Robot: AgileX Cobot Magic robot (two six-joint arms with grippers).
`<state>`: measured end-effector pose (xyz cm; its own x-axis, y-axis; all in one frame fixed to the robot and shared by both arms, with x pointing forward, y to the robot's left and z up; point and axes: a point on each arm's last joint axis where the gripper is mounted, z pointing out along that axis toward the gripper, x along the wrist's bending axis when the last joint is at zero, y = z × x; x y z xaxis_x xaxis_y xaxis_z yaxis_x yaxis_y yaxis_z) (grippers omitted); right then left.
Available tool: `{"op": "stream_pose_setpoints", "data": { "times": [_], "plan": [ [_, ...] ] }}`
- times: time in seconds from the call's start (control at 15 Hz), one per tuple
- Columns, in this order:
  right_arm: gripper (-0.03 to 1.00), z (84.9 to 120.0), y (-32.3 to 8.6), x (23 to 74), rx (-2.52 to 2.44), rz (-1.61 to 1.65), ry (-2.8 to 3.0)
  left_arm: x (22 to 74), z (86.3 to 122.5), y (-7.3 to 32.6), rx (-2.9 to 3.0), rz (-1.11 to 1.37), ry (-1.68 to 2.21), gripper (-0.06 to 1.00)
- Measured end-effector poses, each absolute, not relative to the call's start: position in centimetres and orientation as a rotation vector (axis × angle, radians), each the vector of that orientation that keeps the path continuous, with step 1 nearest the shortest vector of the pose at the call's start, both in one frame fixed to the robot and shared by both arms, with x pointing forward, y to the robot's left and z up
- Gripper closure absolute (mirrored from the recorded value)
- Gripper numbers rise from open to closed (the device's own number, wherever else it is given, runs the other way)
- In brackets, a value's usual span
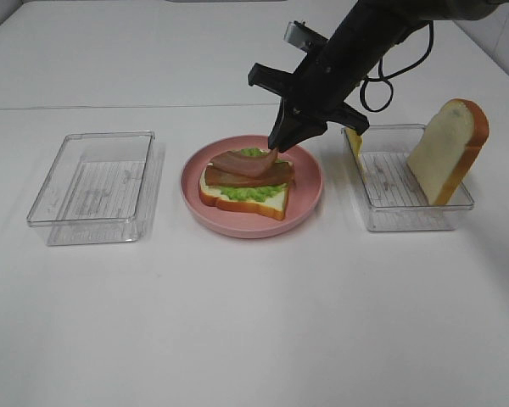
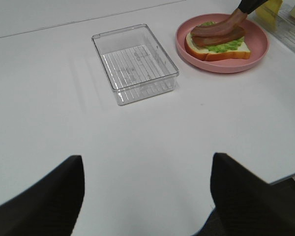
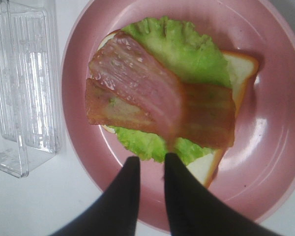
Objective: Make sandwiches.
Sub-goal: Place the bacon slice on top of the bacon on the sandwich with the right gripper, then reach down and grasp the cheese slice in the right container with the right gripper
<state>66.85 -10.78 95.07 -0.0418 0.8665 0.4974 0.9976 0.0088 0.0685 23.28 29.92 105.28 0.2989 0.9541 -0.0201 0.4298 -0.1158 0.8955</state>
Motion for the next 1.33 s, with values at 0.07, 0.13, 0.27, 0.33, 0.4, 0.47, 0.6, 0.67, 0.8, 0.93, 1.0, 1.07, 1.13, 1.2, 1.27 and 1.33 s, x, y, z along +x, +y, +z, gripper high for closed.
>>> {"op": "stream_pose_setpoints", "data": {
  "times": [0.07,0.13,0.27,0.33,0.4,0.47,0.6,0.67,0.8,0.93,1.0,1.07,1.13,1.2,1.27,1.33],
  "plan": [
    [0.64,95.1,-10.8,66.7,-1.917,-0.57,-1.976,23.3,105.3,29.9,1.701,0.761,1.266,0.26],
    [0.54,95.1,-10.8,66.7,-1.913,-0.56,-1.975,23.3,105.3,29.9,1.701,0.761,1.266,0.26],
    [0.37,95.5,-10.9,66.5,-1.906,-0.549,-1.991,23.3,105.3,29.9,1.701,0.761,1.266,0.26],
    [0.35,96.1,-11.0,66.4,-1.903,-0.555,-2.01,23.3,105.3,29.9,1.701,0.761,1.266,0.26],
    [0.33,97.0,-11.2,66.2,-1.906,-0.572,-2.043,23.3,105.3,29.9,1.701,0.761,1.266,0.26],
    [0.33,98.3,-11.5,66.0,-1.909,-0.593,-2.087,23.3,105.3,29.9,1.701,0.761,1.266,0.26],
    [0.33,100.7,-12.3,65.7,-1.943,-0.596,-2.169,23.3,105.3,29.9,1.701,0.761,1.266,0.26],
    [0.33,101.9,-12.8,65.6,-1.973,-0.576,-2.217,23.3,105.3,29.9,1.701,0.761,1.266,0.26],
    [0.33,103.4,-13.8,65.8,-2.02,-0.513,-2.337,23.3,105.3,29.9,1.701,0.761,1.266,0.26],
    [0.37,104.0,-14.9,66.3,-2.089,-0.446,-2.456,23.3,105.3,29.9,1.701,0.761,1.266,0.26],
    [0.38,104.0,-15.2,66.4,-2.104,-0.428,-2.479,23.3,105.3,29.9,1.701,0.761,1.266,0.26],
    [0.38,103.8,-15.3,66.6,-2.112,-0.418,-2.492,23.3,105.3,29.9,1.701,0.761,1.266,0.26],
    [0.39,103.5,-15.4,66.9,-2.118,-0.431,-2.492,23.3,105.3,29.9,1.701,0.761,1.266,0.26],
    [0.39,102.7,-15.4,67.3,-2.122,-0.424,-2.497,23.3,105.3,29.9,1.701,0.761,1.266,0.26],
    [0.39,102.3,-15.3,67.5,-2.123,-0.425,-2.495,23.3,105.3,29.9,1.701,0.761,1.266,0.26],
    [0.39,101.5,-15.5,68.0,-2.132,-0.421,-2.479,23.3,105.3,29.9,1.701,0.761,1.266,0.26]
  ]
}}
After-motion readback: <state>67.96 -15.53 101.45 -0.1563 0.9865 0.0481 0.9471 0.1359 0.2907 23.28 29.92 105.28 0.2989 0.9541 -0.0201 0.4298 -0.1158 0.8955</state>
